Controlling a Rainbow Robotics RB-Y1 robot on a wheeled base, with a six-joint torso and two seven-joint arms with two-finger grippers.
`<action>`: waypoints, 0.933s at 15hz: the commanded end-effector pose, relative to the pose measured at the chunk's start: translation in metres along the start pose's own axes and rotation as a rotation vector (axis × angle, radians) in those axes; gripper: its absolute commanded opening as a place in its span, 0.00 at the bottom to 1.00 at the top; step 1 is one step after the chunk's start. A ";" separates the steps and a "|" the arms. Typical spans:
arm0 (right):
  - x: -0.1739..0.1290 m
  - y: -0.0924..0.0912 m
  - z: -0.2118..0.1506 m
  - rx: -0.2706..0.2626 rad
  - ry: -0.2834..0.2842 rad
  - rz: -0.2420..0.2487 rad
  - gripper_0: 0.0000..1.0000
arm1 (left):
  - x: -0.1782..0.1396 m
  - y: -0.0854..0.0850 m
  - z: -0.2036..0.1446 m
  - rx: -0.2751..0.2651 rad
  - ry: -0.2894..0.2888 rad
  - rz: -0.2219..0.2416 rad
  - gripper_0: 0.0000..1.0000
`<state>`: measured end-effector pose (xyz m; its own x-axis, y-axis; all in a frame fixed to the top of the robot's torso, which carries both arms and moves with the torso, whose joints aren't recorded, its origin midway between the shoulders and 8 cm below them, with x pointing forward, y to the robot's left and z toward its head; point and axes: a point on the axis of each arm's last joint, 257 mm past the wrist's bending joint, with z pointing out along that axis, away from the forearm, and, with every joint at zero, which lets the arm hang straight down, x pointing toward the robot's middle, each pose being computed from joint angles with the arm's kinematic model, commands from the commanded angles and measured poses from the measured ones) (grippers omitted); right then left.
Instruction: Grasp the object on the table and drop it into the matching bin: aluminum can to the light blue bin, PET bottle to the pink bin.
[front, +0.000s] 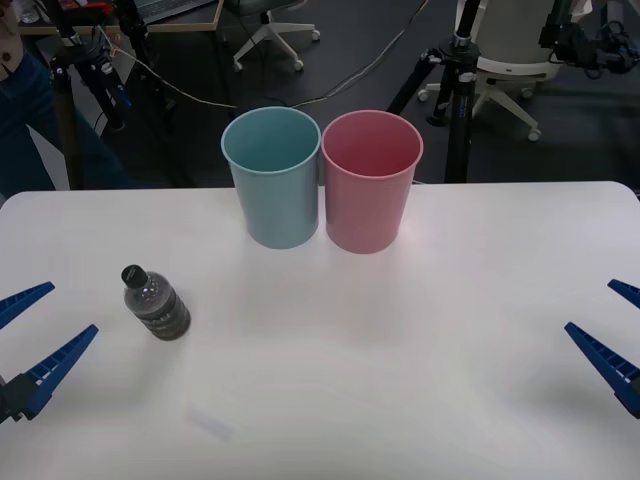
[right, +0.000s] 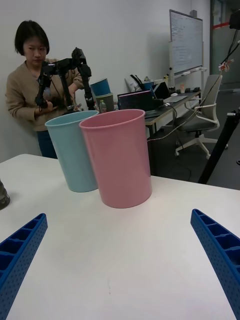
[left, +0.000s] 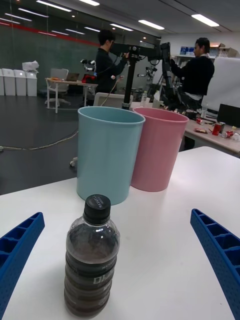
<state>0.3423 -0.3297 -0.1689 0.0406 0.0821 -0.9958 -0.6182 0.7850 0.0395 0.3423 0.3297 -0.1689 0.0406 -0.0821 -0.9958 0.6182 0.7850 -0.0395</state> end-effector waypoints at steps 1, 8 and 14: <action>0.000 0.000 0.000 0.000 0.000 0.000 1.00 | 0.014 -0.004 -0.002 -0.013 0.016 -0.026 1.00; 0.000 0.000 0.000 0.000 0.000 0.000 1.00 | 0.024 -0.001 -0.014 -0.039 0.035 0.021 1.00; 0.000 0.000 0.000 0.000 0.000 0.000 1.00 | 0.065 0.016 -0.007 -0.079 0.050 0.097 1.00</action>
<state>0.3422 -0.3297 -0.1689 0.0406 0.0821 -0.9958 -0.6182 0.7850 0.0395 0.3454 0.3430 -0.2286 0.0538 0.0188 -0.9984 0.5475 0.8356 0.0452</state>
